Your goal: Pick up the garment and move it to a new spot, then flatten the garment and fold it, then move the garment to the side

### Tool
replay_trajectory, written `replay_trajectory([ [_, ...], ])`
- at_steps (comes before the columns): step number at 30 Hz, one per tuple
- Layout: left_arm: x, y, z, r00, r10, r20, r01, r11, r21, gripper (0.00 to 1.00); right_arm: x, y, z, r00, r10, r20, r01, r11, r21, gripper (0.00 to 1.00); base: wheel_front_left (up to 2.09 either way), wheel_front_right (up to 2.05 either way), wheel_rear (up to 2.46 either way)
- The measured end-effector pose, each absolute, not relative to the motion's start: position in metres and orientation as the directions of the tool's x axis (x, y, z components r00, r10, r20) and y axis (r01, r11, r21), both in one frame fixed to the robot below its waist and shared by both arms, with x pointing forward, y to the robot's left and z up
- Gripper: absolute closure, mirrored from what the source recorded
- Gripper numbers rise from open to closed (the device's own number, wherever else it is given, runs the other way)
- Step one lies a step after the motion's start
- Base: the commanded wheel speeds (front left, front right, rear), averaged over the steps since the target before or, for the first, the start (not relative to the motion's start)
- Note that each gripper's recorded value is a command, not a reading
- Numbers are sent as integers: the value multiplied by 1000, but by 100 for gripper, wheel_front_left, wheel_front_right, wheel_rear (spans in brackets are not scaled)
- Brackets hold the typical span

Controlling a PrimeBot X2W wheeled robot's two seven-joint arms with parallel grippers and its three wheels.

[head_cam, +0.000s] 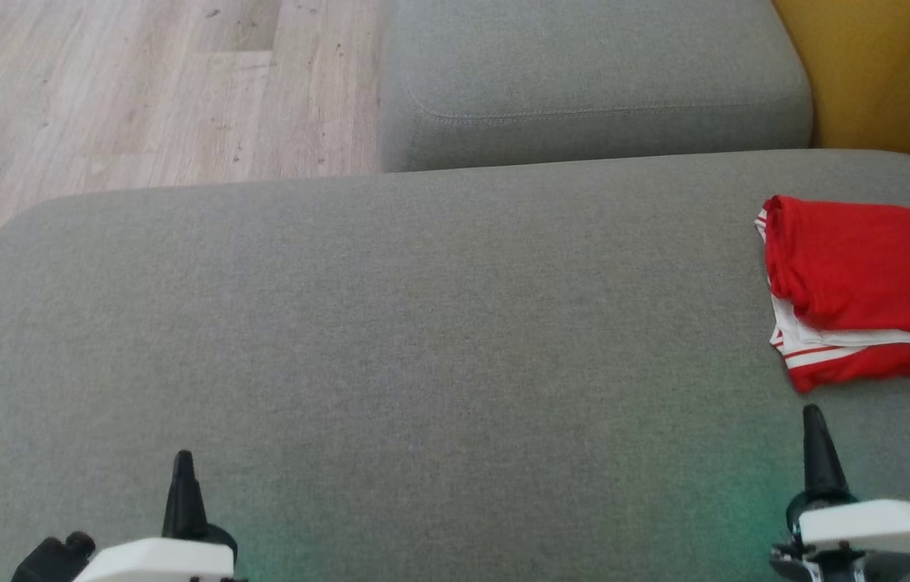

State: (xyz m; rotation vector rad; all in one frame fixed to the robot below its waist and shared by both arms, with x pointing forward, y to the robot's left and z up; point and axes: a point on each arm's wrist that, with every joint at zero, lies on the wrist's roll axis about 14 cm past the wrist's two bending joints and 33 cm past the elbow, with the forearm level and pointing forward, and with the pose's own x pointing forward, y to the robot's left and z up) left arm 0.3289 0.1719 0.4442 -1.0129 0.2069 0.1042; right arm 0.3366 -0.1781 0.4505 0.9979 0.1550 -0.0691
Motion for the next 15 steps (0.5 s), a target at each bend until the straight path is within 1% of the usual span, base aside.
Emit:
replay_trajectory([
  [5, 334, 171, 446, 976, -20, -216, -181, 477, -860, 100, 344, -180, 456, 989, 12, -148, 123, 488, 864, 100, 0, 0, 0],
  [15, 343, 175, 452, 980, -26, -197, -173, 372, -912, 100, 348, -186, 456, 988, -2, -155, 144, 378, 915, 100, 0, 0, 0],
])
